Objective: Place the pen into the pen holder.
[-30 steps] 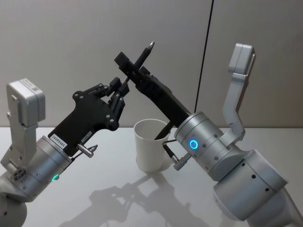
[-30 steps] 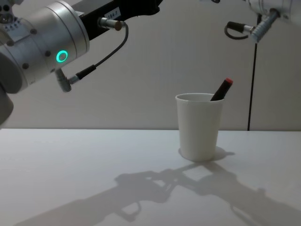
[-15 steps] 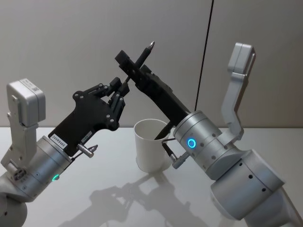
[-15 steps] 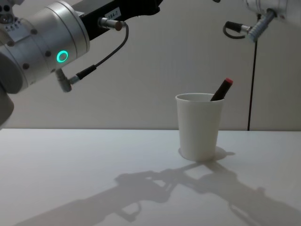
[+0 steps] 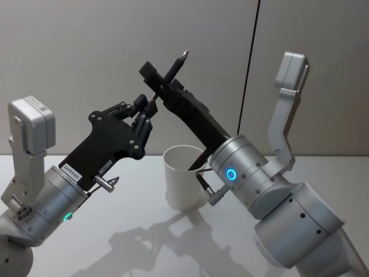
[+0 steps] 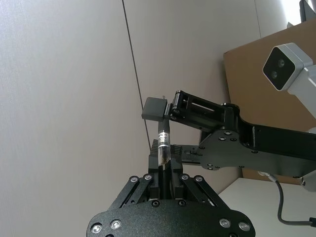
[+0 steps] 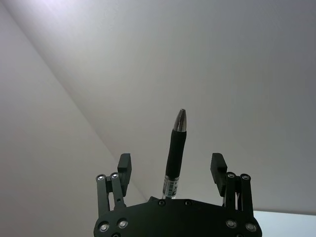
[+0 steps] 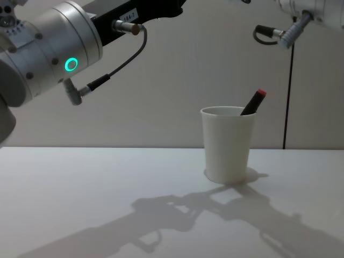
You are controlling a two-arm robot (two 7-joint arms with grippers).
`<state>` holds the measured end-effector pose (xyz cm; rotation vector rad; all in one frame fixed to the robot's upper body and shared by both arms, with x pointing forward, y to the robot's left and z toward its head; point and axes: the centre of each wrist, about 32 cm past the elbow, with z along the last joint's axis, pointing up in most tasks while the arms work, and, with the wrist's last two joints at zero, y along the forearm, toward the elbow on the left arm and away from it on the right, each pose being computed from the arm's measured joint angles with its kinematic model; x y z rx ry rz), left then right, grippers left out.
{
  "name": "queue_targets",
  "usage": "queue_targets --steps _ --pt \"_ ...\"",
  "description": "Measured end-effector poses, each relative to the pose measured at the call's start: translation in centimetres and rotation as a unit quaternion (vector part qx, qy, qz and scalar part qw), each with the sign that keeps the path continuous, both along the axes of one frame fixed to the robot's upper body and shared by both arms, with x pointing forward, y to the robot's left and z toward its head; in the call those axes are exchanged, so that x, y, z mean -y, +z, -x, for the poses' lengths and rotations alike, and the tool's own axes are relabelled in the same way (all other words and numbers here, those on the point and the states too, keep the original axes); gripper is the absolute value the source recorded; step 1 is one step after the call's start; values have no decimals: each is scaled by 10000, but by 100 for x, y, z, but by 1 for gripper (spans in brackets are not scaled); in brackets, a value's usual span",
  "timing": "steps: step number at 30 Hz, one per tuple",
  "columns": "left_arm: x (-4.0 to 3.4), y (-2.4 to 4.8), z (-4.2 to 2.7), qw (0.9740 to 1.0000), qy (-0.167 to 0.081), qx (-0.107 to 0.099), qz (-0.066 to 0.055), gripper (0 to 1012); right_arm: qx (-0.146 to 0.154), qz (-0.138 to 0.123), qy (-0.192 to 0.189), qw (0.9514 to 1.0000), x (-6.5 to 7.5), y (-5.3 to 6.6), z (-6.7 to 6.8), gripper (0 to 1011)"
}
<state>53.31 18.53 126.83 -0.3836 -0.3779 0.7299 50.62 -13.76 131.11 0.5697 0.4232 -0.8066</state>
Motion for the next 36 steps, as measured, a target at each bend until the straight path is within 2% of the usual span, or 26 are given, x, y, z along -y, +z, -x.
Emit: queue_targets --steps 2,7,9,13,17,18,19,20,21,23,26,27,31,36 --pt "0 0 0 10000 0 0 0 157 -1 2 -4 10000 -1 0 0 994" --pt "0 0 0 10000 0 0 0 157 0 5 -9 10000 -4 0 0 869" --pt "0 0 0 10000 0 0 0 157 0 6 -11 10000 -4 0 -1 861" --pt "0 0 0 10000 0 0 0 157 0 8 -14 10000 -5 0 -2 688" --pt "0 0 0 10000 0 0 0 156 2 9 -17 10000 -7 1 -2 615" --pt "0 0 0 10000 0 0 0 157 2 9 -18 10000 -7 1 -2 547" --pt "0 0 0 10000 0 0 0 157 3 9 -18 10000 -7 1 -2 531" --pt "0 0 0 10000 0 0 0 157 2 9 -19 10000 -8 1 -1 472" --pt "0 0 0 10000 0 0 0 157 2 9 -19 10000 -8 1 -1 472" --pt "0 0 0 10000 0 0 0 157 2 9 -20 10000 -8 1 -1 364" --pt "0 0 0 10000 0 0 0 156 1 9 -21 10000 -9 1 -1 304" --pt "0 0 0 10000 0 0 0 157 2 9 -22 10000 -8 1 -1 245" --pt "0 0 0 10000 0 -1 -2 157 5 7 -18 10000 -10 2 0 154" --pt "0 0 0 10000 0 -1 0 153 2 9 -22 10000 -9 2 -1 144"
